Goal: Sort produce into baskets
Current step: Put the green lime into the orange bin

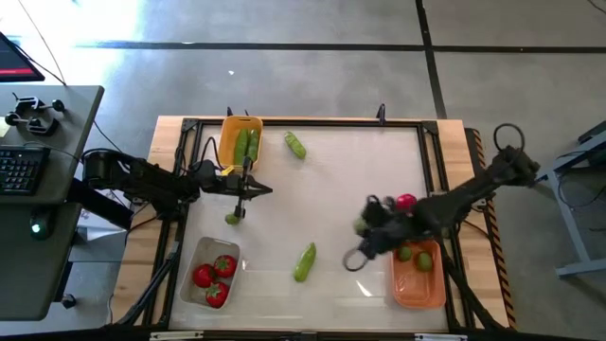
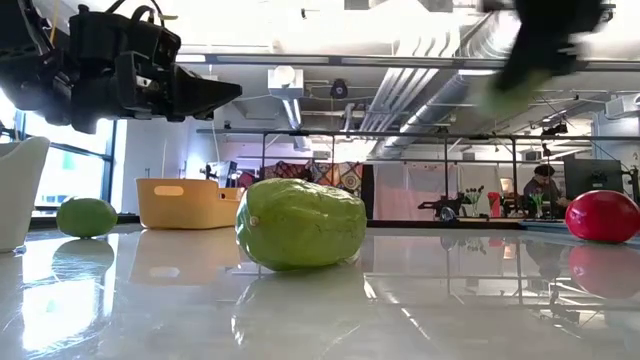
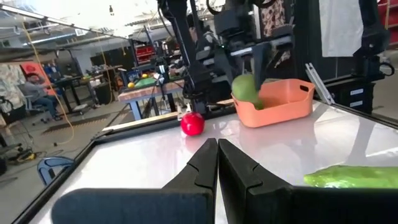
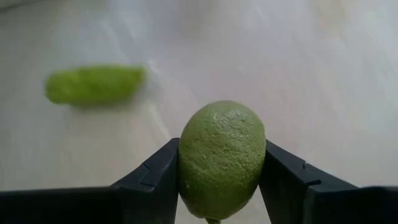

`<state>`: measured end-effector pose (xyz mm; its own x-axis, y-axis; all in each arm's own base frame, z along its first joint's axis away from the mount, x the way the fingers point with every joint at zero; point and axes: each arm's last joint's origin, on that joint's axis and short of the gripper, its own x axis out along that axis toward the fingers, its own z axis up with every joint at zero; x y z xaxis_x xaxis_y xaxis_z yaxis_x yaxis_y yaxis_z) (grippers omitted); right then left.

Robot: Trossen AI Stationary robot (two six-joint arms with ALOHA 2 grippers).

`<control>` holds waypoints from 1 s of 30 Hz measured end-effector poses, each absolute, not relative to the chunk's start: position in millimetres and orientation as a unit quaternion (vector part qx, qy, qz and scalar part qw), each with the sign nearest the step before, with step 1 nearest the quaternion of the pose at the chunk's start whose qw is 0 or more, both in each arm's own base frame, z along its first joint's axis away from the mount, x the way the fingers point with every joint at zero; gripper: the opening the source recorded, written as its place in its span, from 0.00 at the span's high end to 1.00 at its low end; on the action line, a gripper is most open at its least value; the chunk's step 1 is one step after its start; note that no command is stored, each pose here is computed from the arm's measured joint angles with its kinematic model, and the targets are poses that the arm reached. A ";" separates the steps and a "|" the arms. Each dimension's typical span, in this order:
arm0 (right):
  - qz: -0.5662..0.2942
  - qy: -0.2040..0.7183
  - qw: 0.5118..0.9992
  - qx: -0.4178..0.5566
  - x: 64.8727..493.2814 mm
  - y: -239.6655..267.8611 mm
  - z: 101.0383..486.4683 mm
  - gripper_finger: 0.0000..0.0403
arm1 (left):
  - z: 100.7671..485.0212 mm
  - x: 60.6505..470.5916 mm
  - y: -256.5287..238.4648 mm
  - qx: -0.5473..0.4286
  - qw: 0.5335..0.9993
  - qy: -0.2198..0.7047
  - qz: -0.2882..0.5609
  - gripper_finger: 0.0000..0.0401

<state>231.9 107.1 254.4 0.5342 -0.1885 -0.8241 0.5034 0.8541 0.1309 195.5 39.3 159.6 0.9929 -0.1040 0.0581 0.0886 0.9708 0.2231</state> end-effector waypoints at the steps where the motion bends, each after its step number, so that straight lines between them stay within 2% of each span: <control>1: -0.222 0.446 0.843 0.202 220.5 110.9 255.9 0.59 | 159.6 195.5 39.3 0.111 0.992 -0.035 -0.049 1.00; 7: -0.269 0.478 0.788 0.280 167.4 147.8 254.9 0.59 | 161.0 195.4 39.5 0.134 0.989 -0.042 -0.042 1.00; 12: -0.284 0.486 0.762 0.320 141.3 173.8 248.8 0.59 | 160.5 195.6 40.6 0.123 0.991 -0.037 -0.025 1.00; 17: -0.334 0.523 0.703 0.346 119.1 185.0 242.1 0.59 | 160.2 195.6 40.5 0.116 0.992 -0.035 -0.026 1.00; 30: -0.405 0.551 0.641 0.349 119.6 205.3 214.5 0.58 | 167.2 200.6 43.6 0.124 0.991 -0.050 -0.018 1.00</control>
<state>119.6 205.3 214.5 0.0646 -0.1336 -0.9889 0.9037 0.4281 0.0012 200.6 43.6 167.2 0.9943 -0.0485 0.0949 0.0236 0.9685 0.2479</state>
